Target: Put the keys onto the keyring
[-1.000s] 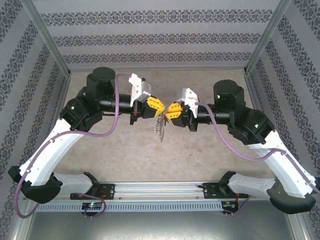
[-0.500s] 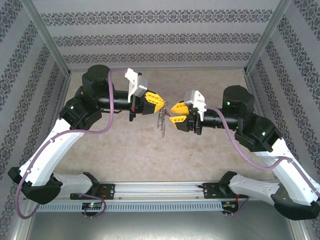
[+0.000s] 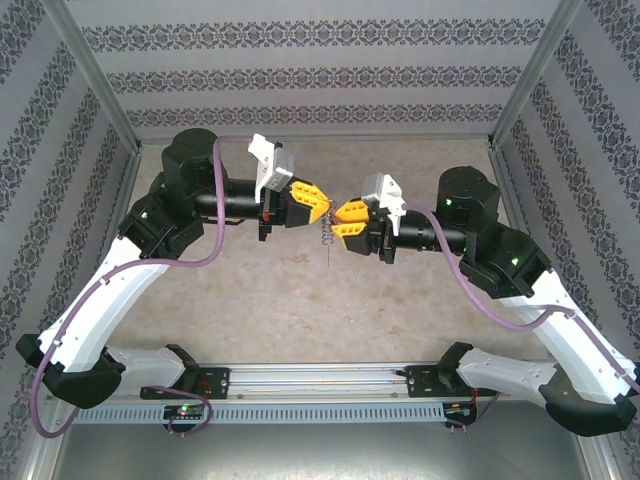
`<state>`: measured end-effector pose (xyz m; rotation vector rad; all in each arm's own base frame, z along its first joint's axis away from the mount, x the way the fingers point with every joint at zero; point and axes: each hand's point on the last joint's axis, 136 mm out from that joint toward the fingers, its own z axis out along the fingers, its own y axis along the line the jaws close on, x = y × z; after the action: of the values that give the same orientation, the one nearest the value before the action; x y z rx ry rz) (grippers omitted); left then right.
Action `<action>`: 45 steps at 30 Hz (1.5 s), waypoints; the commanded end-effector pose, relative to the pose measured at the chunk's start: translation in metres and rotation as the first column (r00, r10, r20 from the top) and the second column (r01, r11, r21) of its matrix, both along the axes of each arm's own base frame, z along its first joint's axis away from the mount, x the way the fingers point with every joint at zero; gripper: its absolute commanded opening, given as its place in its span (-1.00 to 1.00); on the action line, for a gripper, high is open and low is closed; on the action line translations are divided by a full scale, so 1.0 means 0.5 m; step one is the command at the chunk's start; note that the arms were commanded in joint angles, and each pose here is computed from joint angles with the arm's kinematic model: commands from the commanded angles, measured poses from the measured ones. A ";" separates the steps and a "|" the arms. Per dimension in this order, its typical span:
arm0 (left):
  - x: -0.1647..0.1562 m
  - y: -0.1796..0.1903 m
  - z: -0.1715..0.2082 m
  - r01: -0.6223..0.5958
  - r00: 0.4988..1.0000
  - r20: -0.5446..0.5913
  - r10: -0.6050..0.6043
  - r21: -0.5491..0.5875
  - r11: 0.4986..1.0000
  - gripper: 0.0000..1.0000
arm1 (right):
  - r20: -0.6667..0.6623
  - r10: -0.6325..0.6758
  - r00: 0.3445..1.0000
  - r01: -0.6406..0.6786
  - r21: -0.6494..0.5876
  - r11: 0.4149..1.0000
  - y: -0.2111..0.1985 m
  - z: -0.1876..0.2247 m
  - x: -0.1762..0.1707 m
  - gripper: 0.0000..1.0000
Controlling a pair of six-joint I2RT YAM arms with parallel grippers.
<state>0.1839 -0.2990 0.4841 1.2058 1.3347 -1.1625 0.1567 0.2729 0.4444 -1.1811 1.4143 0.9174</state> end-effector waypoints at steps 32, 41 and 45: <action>0.016 0.022 -0.065 -0.047 0.999 -0.009 0.047 0.069 0.997 -1.00 | 0.251 -0.182 0.951 0.223 -0.148 0.963 -0.014 0.024 0.076 -1.00; 0.029 0.040 -0.100 -0.140 0.989 -0.027 0.142 0.057 0.988 -0.20 | 0.243 -0.200 0.949 0.255 -0.220 0.942 -0.014 -0.007 0.093 -1.00; 0.038 0.055 -0.143 -0.211 0.974 -0.072 0.216 0.071 0.975 -0.12 | 0.214 -0.227 0.950 0.285 -0.300 0.911 -0.014 -0.051 0.115 -1.00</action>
<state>0.1978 -0.2784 0.4075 1.1153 1.5440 -1.0621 0.2082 0.2691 0.4203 -1.2509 1.5398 0.4478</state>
